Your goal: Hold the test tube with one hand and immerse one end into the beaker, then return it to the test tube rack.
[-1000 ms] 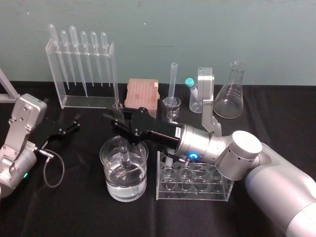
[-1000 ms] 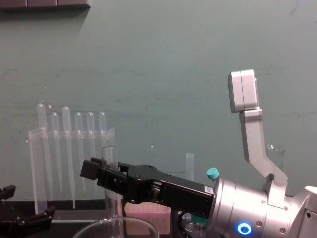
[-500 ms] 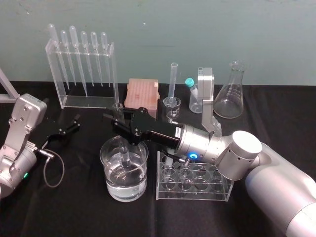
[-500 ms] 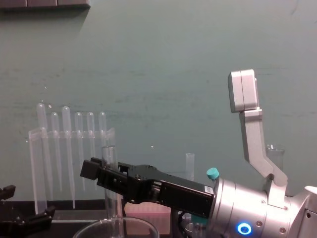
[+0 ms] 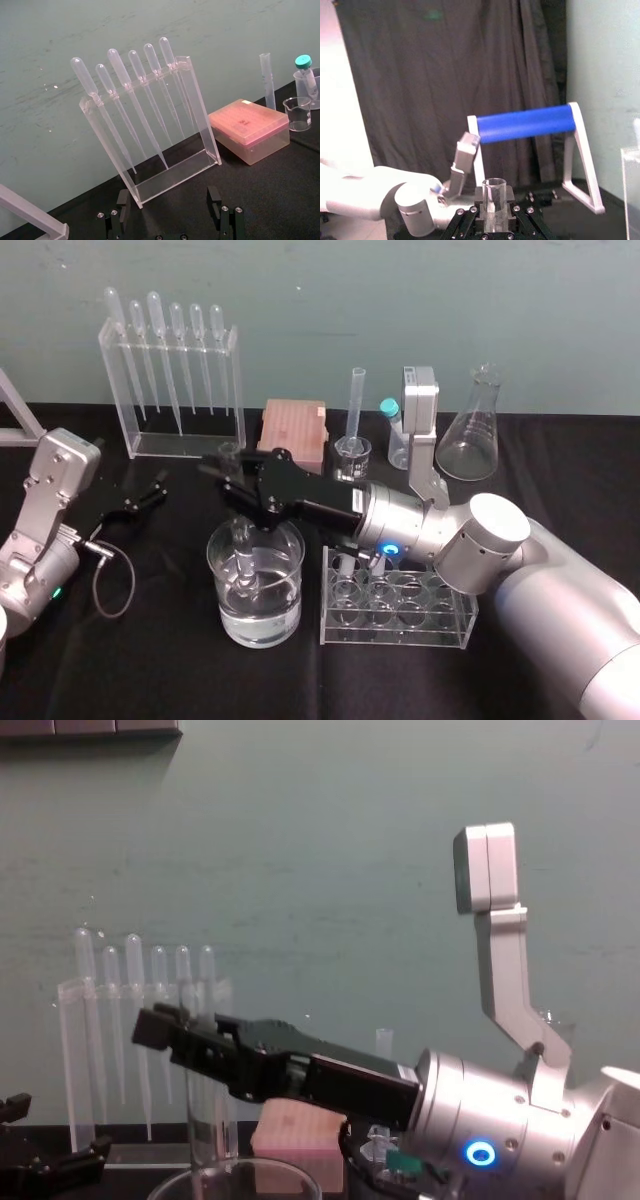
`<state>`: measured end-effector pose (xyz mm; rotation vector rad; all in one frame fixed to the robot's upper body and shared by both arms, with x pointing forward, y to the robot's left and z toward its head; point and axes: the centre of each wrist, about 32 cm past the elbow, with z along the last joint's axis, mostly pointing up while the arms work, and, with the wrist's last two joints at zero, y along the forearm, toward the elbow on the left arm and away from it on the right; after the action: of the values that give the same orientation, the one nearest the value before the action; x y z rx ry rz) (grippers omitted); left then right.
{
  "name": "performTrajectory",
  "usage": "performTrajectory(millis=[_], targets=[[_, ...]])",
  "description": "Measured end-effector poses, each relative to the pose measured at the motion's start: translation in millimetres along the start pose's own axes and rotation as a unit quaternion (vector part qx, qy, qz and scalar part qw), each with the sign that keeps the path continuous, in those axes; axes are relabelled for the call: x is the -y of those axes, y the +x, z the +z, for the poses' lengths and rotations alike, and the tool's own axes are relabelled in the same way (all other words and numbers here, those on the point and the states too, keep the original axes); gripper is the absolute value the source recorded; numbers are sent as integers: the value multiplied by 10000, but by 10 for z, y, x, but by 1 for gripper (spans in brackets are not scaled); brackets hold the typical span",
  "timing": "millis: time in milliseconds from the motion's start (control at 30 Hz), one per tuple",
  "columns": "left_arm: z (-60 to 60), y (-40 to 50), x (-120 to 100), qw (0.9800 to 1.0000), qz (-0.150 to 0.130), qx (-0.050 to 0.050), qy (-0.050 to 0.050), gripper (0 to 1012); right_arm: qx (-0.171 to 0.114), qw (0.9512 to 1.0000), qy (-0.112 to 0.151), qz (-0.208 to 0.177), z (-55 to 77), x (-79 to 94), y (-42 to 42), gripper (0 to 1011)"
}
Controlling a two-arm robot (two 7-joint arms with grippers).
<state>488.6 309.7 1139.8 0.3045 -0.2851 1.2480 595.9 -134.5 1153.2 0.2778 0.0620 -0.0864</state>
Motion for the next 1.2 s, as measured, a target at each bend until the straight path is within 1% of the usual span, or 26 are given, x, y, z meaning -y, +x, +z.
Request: performTrajectory(millis=[200, 300, 400, 433, 567, 600, 667, 700, 733, 867, 900, 967, 1000, 1100, 1133, 1200], targets=[[0, 0, 0, 10000, 0, 0, 1, 1000, 228, 9995, 131, 159, 128, -65, -28, 225], [0, 0, 0, 10000, 0, 0, 0, 1000, 405, 9988, 204, 207, 225, -90, -62, 225], [0, 0, 0, 10000, 0, 0, 0, 1000, 656, 9971, 297, 232, 349, -105, -112, 225], [0, 0, 0, 10000, 0, 0, 0, 1000, 798, 9960, 344, 227, 411, -105, -138, 225], [0, 0, 0, 10000, 0, 0, 0, 1000, 1105, 9927, 452, 184, 541, -89, -190, 225], [0, 0, 0, 10000, 0, 0, 0, 1000, 1275, 9905, 505, 131, 603, -64, -220, 225], [0, 0, 0, 10000, 0, 0, 0, 1000, 1507, 9868, 587, 31, 691, -24, -268, 225], [0, 0, 0, 10000, 0, 0, 0, 1000, 1579, 9856, 610, -24, 717, -3, -285, 225], [0, 0, 0, 10000, 0, 0, 0, 1000, 1713, 9830, 648, -149, 767, 46, -325, 225], [0, 0, 0, 10000, 0, 0, 0, 1000, 1927, 9780, 655, -454, 846, 159, -414, 225], [0, 0, 0, 10000, 0, 0, 0, 1000, 2008, 9757, 637, -593, 877, 215, -455, 225], [0, 0, 0, 10000, 0, 0, 0, 1000, 2078, 9735, 607, -742, 904, 283, -502, 225], [0, 0, 0, 10000, 0, 0, 0, 1000, 2146, 9708, 573, -909, 933, 363, -559, 225], [0, 0, 0, 10000, 0, 0, 1, 1000, 2224, 9668, 540, -1136, 963, 457, -638, 225], [0, 0, 0, 10000, 0, 0, -1, 1000, 2278, 9636, 523, -1299, 982, 526, -698, 225], [0, 0, 0, 10000, 0, 0, 0, 1000, 2333, 9597, 519, -1475, 998, 595, -766, 225]])
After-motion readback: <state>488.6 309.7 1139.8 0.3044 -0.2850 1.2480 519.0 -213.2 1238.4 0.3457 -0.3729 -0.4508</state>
